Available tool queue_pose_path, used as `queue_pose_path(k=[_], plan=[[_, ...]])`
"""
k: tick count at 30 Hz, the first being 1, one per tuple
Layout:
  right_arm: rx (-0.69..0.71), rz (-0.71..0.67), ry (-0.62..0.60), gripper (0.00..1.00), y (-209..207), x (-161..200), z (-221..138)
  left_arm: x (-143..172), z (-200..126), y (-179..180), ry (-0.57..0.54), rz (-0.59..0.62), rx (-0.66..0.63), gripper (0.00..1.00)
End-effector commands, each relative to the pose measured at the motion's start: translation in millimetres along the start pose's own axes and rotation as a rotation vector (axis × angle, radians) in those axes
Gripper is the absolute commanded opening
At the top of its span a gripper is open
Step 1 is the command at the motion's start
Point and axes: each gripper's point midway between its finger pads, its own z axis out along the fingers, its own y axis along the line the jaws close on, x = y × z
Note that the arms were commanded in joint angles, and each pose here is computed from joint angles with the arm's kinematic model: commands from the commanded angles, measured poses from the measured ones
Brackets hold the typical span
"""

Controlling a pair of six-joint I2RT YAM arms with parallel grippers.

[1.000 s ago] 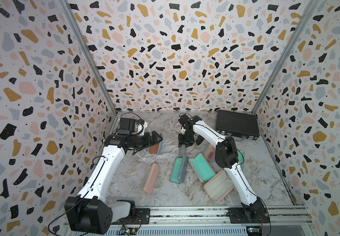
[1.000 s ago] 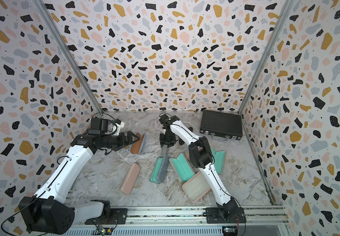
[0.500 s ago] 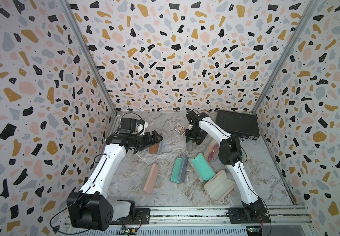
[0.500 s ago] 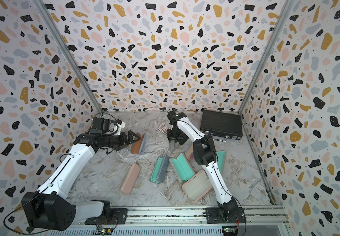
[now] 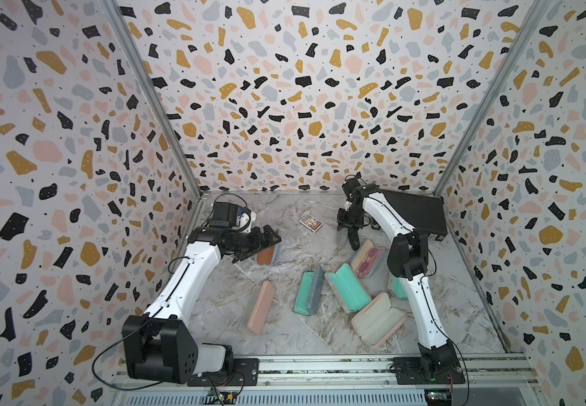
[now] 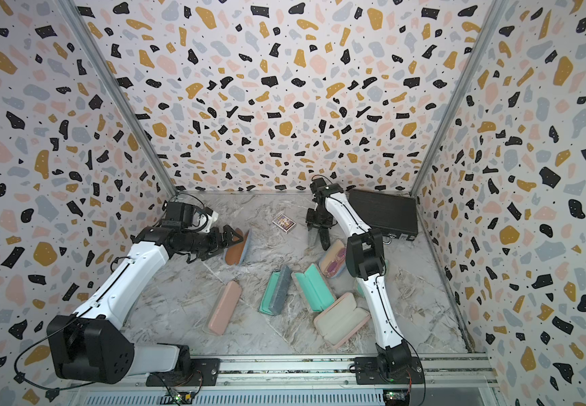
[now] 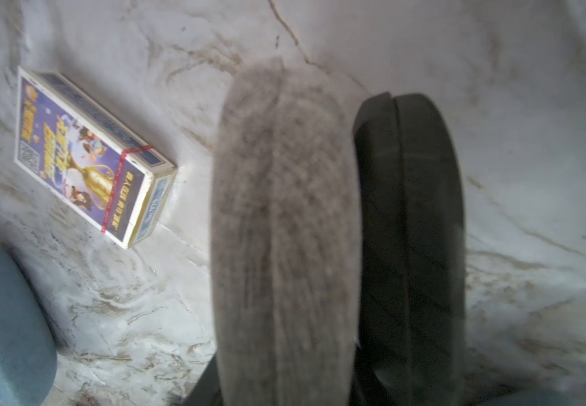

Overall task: Close the glasses case
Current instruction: Place the glasses case at the center of the board.

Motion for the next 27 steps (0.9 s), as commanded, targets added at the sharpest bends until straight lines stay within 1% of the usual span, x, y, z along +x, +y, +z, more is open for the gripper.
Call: queue_pose_path(k=[1, 4, 9, 13, 18, 23, 26, 27], plan=[[-0.006, -0.018, -0.010, 0.45, 3.0, -2.4, -8.4, -12.8, 1.1, 2.2, -0.020, 0.001, -0.021, 1.00], [-0.006, -0.027, -0.005, 0.53, 1.8, -1.6, -8.6, -15.4, 8.3, 9.5, -0.005, -0.013, -0.047, 1.00], [0.004, -0.039, 0.007, 0.56, -1.9, 1.6, -9.5, -18.3, 17.3, 16.6, 0.020, -0.033, -0.070, 1.00], [0.004, -0.049, 0.003, 0.59, -0.6, 4.5, -19.5, -25.3, 18.8, 21.7, 0.016, -0.035, -0.107, 0.99], [0.004, -0.071, -0.023, 0.61, -0.1, 15.1, -53.7, -34.4, 25.8, 34.9, 0.060, -0.033, -0.189, 0.99], [-0.025, -0.115, -0.036, 0.62, 1.7, 42.5, -88.9, -37.8, 41.5, 61.1, 0.151, -0.057, -0.307, 0.99], [-0.051, -0.138, -0.049, 0.59, 1.6, 61.3, -105.5, -41.0, 50.3, 74.4, 0.203, -0.070, -0.367, 1.00], [-0.062, -0.142, -0.052, 0.59, 1.0, 67.3, -109.8, -44.8, 52.7, 76.8, 0.207, -0.071, -0.380, 0.98]])
